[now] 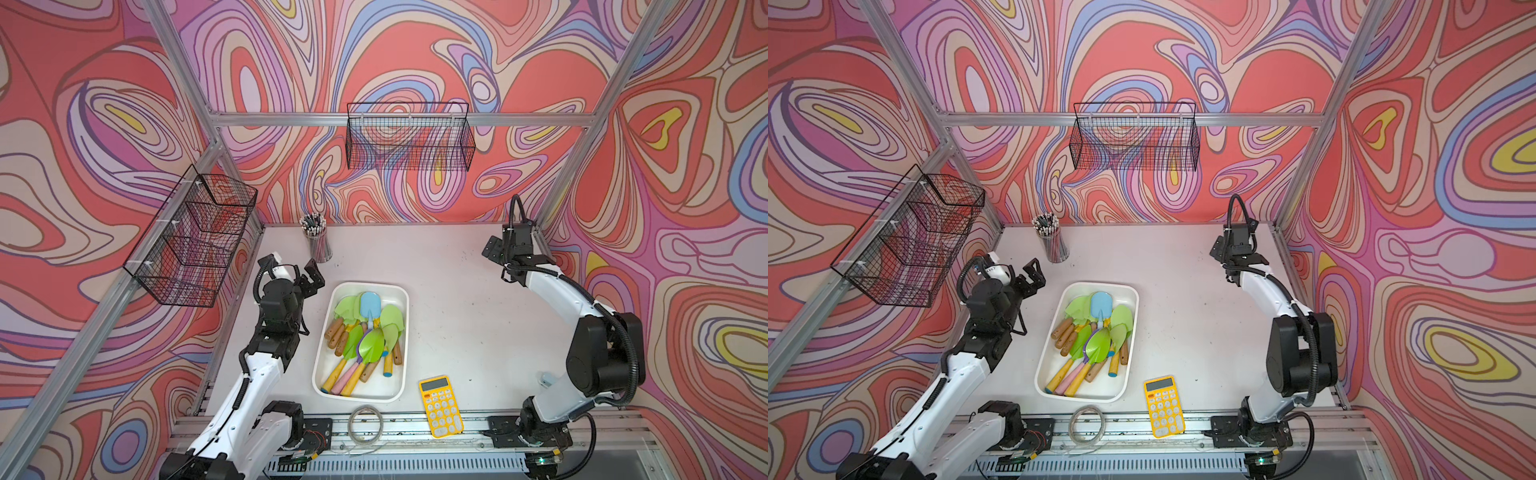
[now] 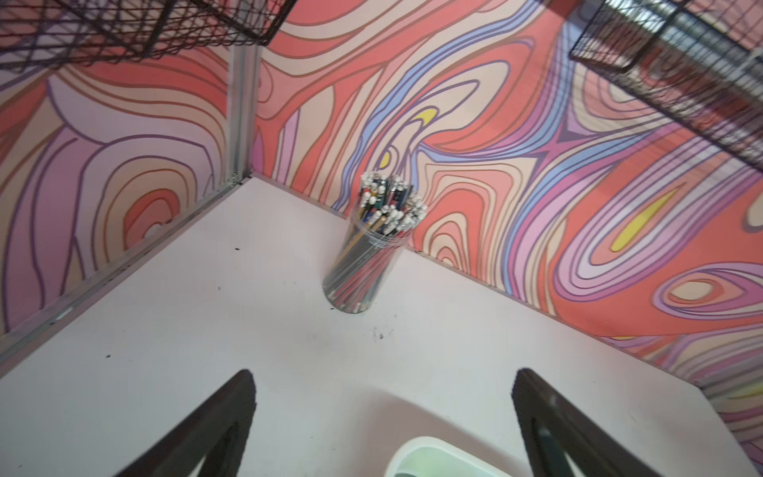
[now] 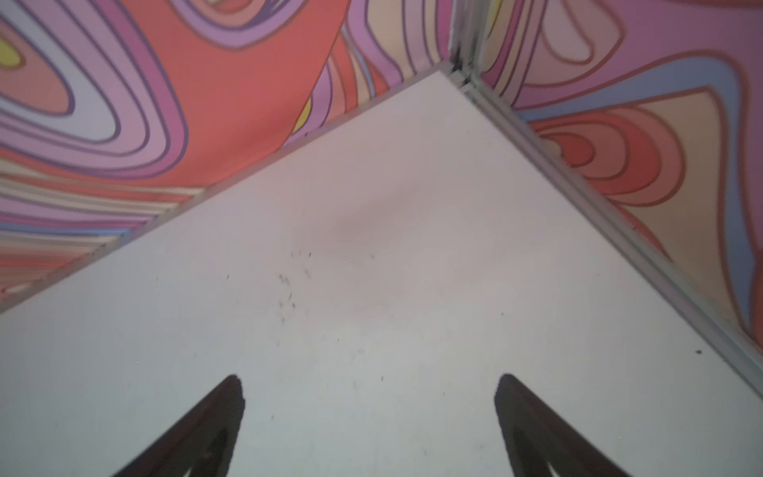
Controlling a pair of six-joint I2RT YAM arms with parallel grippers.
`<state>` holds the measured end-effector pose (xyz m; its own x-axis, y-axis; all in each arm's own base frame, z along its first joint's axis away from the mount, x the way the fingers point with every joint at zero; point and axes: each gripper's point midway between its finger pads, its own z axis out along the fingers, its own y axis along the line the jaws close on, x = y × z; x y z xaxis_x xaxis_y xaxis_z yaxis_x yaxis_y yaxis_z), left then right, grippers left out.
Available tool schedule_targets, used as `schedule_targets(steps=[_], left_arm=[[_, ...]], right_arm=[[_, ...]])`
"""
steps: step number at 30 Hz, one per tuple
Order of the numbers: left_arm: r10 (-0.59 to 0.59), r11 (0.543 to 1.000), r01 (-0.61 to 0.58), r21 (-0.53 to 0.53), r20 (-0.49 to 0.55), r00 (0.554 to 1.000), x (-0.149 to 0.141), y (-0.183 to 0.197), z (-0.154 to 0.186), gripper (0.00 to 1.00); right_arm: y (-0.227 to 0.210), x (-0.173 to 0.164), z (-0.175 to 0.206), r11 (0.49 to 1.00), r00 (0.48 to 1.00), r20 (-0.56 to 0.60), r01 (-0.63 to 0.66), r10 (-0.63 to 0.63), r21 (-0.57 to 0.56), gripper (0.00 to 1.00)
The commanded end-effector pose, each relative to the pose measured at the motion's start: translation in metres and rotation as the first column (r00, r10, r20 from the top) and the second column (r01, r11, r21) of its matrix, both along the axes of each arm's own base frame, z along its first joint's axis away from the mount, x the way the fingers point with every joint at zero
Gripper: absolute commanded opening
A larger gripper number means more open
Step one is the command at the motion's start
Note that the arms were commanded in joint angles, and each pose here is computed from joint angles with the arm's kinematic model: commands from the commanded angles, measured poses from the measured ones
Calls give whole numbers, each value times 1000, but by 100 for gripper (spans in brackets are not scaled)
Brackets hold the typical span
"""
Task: Take the shovel out of the storage box
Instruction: Pick up the shovel from the storage box.
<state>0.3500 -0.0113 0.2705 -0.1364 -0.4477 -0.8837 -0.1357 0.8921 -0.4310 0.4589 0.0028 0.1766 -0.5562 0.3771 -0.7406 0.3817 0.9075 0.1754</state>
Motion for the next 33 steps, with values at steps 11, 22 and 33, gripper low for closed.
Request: schedule_targets(steps=[11,22,33], left_arm=[[-362,911,410,-42,-558,747,-97,-103,-91,82],[-337,883,465,-53,-763,552,-173,-117,-177,48],[-365,841,537,-59,-795,484,-188,-130,-199,38]], right_arm=[[114,-73,-4,900,901,-83,-411,425,148,98],[151,-112,-37,841,829,-161,-505,535,195,87],[157,-123,-59,843,822,-203,-494,532,211,81]])
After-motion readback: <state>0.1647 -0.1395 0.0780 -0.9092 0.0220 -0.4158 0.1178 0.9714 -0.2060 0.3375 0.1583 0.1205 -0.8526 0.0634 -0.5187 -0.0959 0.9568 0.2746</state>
